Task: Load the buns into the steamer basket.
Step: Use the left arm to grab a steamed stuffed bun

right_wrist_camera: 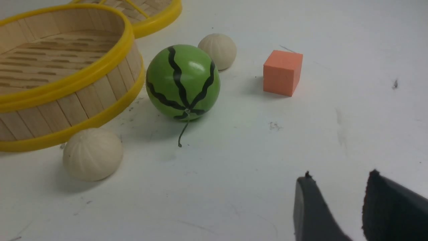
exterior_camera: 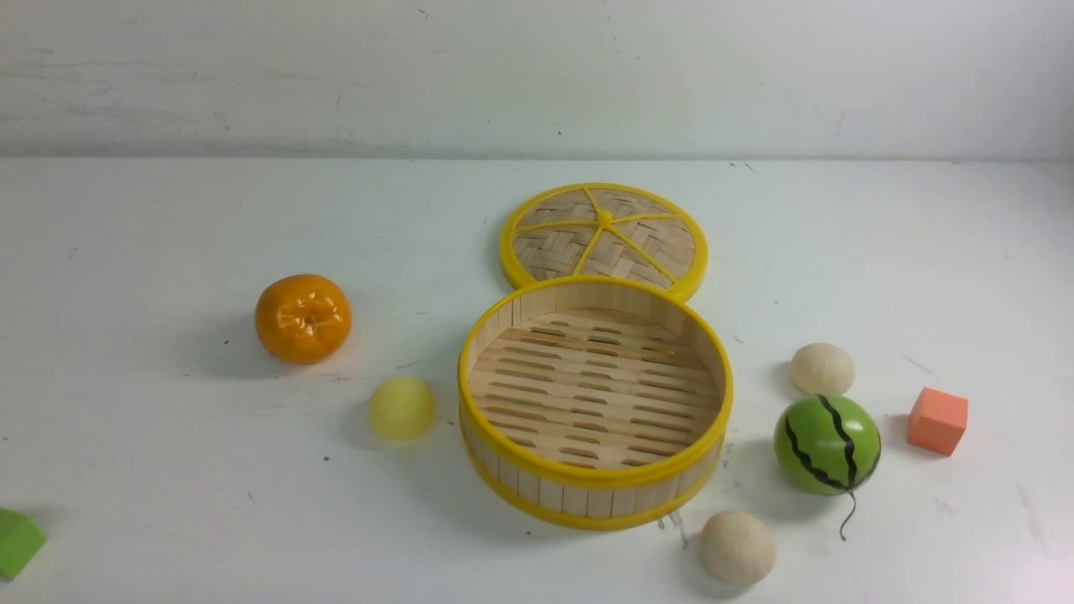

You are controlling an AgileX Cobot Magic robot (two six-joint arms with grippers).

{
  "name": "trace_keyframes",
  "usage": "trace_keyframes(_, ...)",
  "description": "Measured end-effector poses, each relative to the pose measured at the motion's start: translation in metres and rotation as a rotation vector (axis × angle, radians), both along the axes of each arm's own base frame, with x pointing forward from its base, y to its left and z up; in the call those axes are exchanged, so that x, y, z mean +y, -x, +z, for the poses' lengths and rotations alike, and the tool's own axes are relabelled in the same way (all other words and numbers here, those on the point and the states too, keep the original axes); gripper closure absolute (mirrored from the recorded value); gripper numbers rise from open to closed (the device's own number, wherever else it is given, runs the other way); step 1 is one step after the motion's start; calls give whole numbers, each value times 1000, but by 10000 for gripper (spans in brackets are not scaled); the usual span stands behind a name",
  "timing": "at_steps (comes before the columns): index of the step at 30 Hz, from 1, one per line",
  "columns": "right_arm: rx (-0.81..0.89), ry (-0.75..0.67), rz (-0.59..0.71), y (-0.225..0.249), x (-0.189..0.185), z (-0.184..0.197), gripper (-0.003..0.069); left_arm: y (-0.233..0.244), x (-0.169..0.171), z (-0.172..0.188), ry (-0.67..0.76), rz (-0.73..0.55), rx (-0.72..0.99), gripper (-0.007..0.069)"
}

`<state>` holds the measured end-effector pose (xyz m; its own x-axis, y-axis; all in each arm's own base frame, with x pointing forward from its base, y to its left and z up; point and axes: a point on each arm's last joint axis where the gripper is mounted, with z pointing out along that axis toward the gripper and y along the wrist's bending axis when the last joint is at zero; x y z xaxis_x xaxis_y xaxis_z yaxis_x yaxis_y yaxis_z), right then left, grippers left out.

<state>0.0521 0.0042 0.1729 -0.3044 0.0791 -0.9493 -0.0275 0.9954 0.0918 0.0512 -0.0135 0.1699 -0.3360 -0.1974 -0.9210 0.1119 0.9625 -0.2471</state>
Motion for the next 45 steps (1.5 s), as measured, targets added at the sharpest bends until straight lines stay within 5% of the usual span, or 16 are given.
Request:
trace_keyframes(11,0,0,0,0,0,0,419,-1,1,3,4,11,-35,388)
trace_keyframes(15,0,0,0,0,0,0,419,-3,0,10,156,43,-89,388)
trace_keyframes(20,0,0,0,0,0,0,419,-4,0,22,612,113,-127,388)
trace_keyframes(26,0,-1,0,0,0,0,419,-5,6,34,804,170,-219,400)
trace_keyframes(28,0,-2,0,0,0,0,419,0,3,57,842,119,-234,456)
trace_keyframes(33,0,-2,0,0,0,0,419,10,-10,113,643,-37,-202,634)
trace_keyframes(35,0,-2,0,0,0,0,419,5,-14,126,574,-69,-126,638)
trace_keyframes(41,0,-2,0,0,0,0,419,-58,-31,140,217,-178,496,638)
trace_keyframes(45,0,-2,0,0,0,0,419,-111,-32,131,89,-185,666,638)
